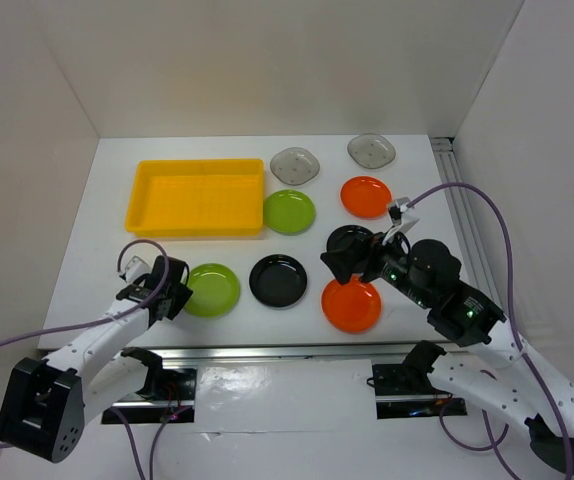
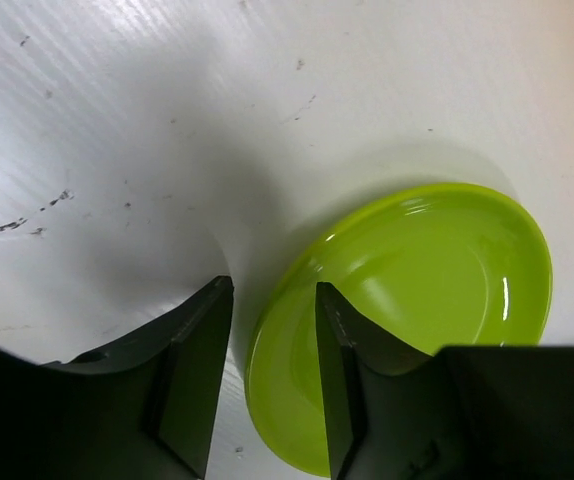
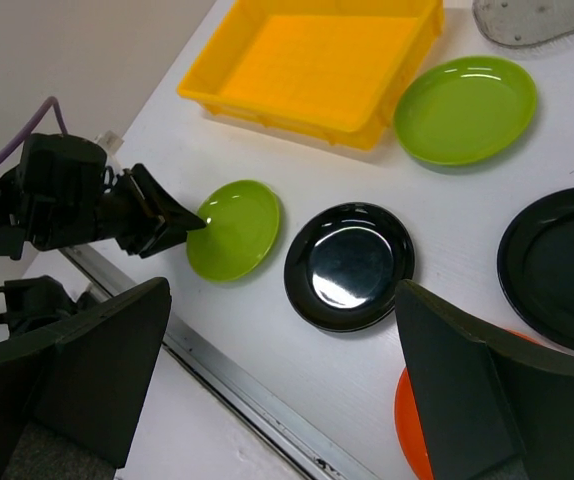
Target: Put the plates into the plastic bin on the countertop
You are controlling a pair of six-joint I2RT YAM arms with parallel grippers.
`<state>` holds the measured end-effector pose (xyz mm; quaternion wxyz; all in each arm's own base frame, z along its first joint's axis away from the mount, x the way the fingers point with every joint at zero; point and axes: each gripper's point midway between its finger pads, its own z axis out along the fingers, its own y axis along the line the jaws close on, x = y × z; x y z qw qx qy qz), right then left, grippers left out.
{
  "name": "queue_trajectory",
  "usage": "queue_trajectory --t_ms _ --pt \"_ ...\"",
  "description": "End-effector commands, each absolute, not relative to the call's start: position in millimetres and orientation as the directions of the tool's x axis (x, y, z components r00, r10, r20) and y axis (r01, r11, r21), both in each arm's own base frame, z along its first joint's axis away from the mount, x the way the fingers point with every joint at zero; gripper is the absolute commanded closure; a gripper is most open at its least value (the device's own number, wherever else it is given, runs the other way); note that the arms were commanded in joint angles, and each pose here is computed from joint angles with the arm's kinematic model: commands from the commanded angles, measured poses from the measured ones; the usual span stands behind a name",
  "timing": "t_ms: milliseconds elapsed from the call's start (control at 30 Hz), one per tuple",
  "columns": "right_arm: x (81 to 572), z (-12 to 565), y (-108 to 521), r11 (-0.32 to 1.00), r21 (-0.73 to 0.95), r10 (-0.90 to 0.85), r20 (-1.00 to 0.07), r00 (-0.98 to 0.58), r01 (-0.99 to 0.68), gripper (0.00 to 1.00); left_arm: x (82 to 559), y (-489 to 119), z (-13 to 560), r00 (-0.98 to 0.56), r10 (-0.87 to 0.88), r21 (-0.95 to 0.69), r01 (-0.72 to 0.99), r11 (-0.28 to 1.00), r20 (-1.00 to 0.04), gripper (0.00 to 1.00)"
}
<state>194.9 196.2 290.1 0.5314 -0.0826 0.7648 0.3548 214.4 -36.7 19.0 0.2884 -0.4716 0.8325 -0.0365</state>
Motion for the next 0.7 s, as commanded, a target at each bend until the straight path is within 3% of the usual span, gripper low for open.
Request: queue_trajectory --t_ms 0,133,267,400,500,533,667 --pt "195.1 301.7 192.6 0.732 0.463 0.284 -0.874 -0.393 -0.499 0.0 198.2 -25.4 11.0 -0.365 -0.814 -0.285 -0.806 0.519 -0.451 0.49" --pt "192.8 308.6 188.6 0.729 0.472 0.305 -0.872 -0.383 -0.496 0.0 199.1 -25.5 7.4 -0.387 -0.804 -0.256 -0.807 0.532 -0.451 0.51" --pt "191.4 310.8 187.3 0.726 0.474 0.31 -0.873 -0.377 -0.499 0.0 201.7 -27.8 4.7 -0.417 -0.795 -0.218 -0.81 0.545 -0.44 0.63" --pt "191.0 308.6 186.9 0.729 0.472 0.305 -0.872 -0.383 -0.496 0.0 202.8 -28.0 1.0 -0.433 -0.788 -0.194 -0.81 0.553 -0.438 0.64" --pt "189.7 310.9 185.6 0.726 0.474 0.31 -0.873 -0.377 -0.499 0.0 205.8 -28.8 3.7 -0.429 -0.789 -0.203 -0.808 0.553 -0.44 0.81" --pt "189.7 310.9 185.6 0.726 0.474 0.31 -0.873 -0.377 -0.499 0.0 204.1 -28.5 3.2 -0.425 -0.794 -0.199 -0.814 0.545 -0.436 0.94" --pt "190.2 312.9 183.5 0.731 0.473 0.314 -0.873 -0.373 -0.491 0.0 201.3 -27.8 3.5 -0.415 -0.799 -0.205 -0.819 0.536 -0.434 0.96"
